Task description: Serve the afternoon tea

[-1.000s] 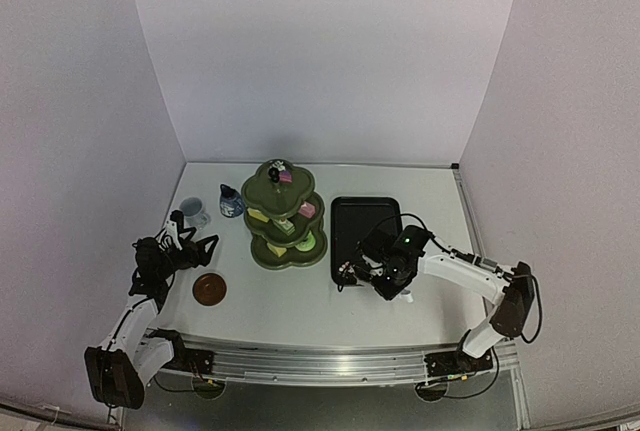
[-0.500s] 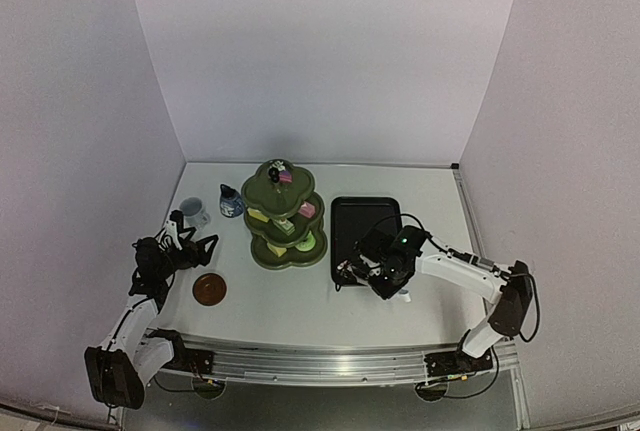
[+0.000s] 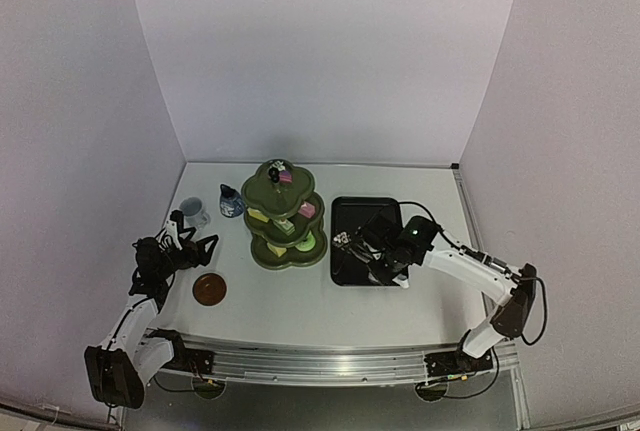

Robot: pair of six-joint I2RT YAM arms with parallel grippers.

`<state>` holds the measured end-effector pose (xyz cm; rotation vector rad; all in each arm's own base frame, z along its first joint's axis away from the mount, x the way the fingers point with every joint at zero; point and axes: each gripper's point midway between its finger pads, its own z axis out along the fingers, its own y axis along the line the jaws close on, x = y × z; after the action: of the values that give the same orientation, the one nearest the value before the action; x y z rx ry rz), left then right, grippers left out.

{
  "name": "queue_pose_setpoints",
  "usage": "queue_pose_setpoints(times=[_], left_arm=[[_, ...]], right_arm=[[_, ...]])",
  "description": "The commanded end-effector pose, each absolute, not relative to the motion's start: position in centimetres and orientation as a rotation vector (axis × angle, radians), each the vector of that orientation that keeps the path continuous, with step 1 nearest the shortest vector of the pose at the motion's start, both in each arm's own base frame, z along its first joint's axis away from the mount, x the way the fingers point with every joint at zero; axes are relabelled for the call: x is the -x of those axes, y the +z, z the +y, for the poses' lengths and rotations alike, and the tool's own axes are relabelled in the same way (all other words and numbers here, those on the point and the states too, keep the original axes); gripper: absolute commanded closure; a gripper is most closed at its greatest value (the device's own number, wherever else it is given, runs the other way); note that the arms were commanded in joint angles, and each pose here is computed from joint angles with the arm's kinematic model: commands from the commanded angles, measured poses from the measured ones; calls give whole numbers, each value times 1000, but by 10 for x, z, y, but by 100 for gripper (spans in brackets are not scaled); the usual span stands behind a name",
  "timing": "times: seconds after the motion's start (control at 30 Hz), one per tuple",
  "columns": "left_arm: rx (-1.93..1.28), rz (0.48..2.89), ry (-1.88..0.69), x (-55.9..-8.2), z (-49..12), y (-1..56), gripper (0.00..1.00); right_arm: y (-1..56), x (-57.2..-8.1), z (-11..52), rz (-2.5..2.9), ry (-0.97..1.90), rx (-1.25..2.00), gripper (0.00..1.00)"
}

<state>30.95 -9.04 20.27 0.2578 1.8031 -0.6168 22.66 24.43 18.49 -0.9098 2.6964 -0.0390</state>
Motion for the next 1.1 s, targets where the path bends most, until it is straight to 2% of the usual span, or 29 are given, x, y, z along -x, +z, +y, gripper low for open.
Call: queue_pose_setpoints(times=[0.0,0.27,0.4,0.73,1.07], left_arm=[[-273,1759,-597,-315,-90,218,1],[-255,1753,-601,-314,-89,221,0],[-190,1759,-600,-313,-83,221,0],[-6,1784,-579,-313,-55,213,0],[20,1786,-586,-315,-52,210,0]], right_arm=[[257,-258,236,2494,-25,681,100],[385,-280,267,2162,249,588,100],[421,-282,304,2020,367,667,100],[409,-259,416,1847,384,1055,100],[359,-275,423,1934,214,1104,100]])
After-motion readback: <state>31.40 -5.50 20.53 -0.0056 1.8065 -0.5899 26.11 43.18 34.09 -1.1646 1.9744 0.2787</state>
